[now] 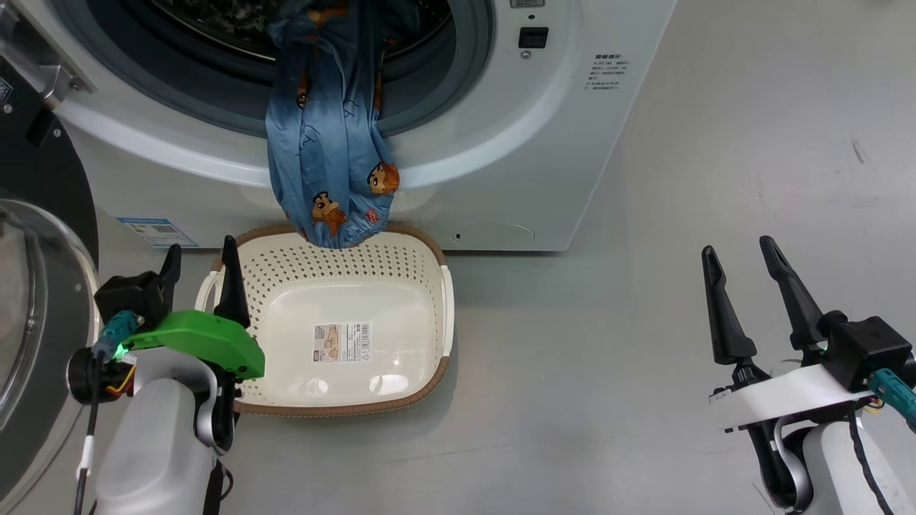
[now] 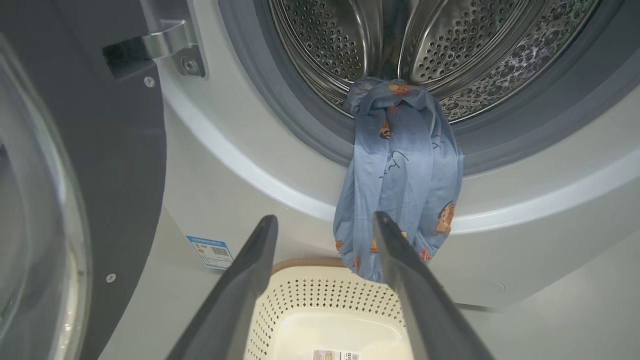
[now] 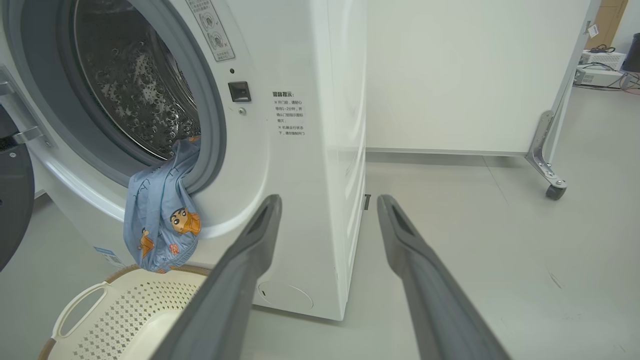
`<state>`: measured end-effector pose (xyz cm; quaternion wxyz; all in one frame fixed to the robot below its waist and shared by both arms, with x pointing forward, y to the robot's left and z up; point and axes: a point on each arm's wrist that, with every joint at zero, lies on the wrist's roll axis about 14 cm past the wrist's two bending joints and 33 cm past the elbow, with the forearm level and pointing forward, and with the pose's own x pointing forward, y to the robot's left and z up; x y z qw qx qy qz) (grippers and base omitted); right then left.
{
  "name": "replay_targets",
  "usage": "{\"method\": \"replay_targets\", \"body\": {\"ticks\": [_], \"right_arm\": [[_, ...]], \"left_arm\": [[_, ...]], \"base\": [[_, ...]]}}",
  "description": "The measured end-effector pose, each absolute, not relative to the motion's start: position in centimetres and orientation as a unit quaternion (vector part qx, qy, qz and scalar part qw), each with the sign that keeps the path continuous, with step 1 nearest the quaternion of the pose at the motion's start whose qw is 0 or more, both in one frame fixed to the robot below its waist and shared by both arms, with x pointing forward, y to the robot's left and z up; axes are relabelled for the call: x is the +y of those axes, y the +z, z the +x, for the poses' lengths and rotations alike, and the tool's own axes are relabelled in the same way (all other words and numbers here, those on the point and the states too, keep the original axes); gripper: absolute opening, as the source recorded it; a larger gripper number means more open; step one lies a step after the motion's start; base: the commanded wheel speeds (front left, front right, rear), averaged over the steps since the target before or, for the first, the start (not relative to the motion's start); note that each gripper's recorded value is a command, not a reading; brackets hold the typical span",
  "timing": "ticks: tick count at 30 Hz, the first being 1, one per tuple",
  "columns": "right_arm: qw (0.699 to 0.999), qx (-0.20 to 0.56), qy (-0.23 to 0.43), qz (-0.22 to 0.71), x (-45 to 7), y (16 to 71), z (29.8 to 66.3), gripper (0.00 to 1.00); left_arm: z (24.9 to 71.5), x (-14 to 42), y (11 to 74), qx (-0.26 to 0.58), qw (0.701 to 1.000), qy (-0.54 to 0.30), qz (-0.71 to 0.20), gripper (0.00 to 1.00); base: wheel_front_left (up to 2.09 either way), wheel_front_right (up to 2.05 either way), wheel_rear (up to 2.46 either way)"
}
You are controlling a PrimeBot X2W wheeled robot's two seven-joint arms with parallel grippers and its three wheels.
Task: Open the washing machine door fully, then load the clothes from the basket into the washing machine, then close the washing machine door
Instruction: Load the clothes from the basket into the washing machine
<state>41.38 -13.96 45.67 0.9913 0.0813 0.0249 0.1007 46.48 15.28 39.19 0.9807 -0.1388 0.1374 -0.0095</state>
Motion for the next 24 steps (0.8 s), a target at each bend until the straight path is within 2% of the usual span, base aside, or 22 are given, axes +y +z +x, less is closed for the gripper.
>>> {"method": "replay_targets", "body": {"ticks": [13,24], "right_arm": [[0.989,0.034,0.119,0.081,-13.0,45.0,41.6,1.0],[0.988,0.042,0.124,0.081,-12.6,44.7,41.0,1.0]], "left_arm": [[44.0,16.9,39.0,0.128,0.979,0.017,-0.155,1.0],[42.8,14.2,38.3,0.14,0.976,-0.019,-0.168,1.0]], "base": [[0.0,0.0,0.0],[0.0,0.0,0.0]]}}
